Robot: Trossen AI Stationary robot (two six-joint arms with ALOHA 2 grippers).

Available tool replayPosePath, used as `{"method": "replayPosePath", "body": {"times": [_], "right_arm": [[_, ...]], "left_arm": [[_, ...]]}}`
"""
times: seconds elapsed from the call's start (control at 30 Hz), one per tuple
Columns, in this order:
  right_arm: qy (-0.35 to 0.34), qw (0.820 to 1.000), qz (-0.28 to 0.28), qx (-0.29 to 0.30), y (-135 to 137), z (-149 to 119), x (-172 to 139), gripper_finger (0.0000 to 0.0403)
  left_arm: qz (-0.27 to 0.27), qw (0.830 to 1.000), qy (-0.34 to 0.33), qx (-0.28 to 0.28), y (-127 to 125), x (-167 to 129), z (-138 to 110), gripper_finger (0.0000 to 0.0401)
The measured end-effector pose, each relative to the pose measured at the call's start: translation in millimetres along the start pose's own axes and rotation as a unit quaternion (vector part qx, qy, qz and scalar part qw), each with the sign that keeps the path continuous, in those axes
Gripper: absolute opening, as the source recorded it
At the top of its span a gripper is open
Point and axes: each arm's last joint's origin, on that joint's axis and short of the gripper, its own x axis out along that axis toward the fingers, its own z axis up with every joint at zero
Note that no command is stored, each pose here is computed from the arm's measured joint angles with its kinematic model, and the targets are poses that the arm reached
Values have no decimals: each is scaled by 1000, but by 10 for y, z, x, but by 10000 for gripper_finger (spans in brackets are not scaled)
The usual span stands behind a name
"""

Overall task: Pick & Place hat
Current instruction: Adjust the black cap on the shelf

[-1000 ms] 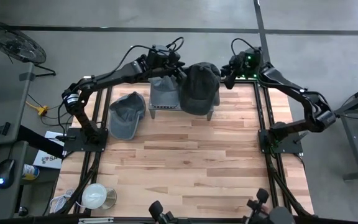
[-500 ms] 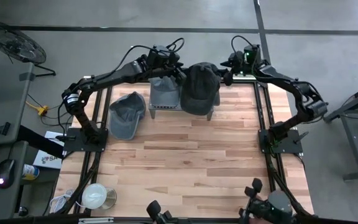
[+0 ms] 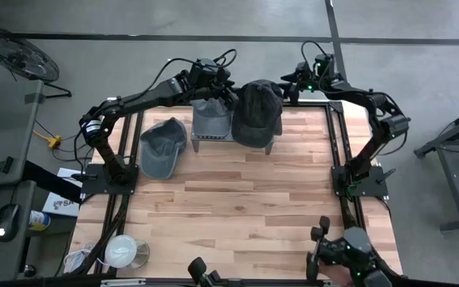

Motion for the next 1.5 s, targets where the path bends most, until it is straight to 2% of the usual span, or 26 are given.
{"method": "replayPosePath", "body": {"times": [0.2, 0.4, 0.67, 1.07, 1.5], "right_arm": [[0, 999, 41, 23, -150, 87, 157, 209], [3, 996, 82, 16, -208, 232, 209, 209], [23, 995, 95, -21, -204, 351, 186, 209], [33, 992, 109, -57, -144, 350, 221, 209], [60, 989, 119, -60, -78, 288, 249, 209]], "left_arm": [[5, 1000, -1, 0, 3, 0, 0, 156], [8, 1000, -1, -3, 5, 0, 0, 156], [-9, 1000, -4, -4, -7, 0, 10, 156], [-10, 1000, -7, -5, -6, -31, 26, 156], [-11, 1000, -7, -12, -7, -31, 27, 156]]}}
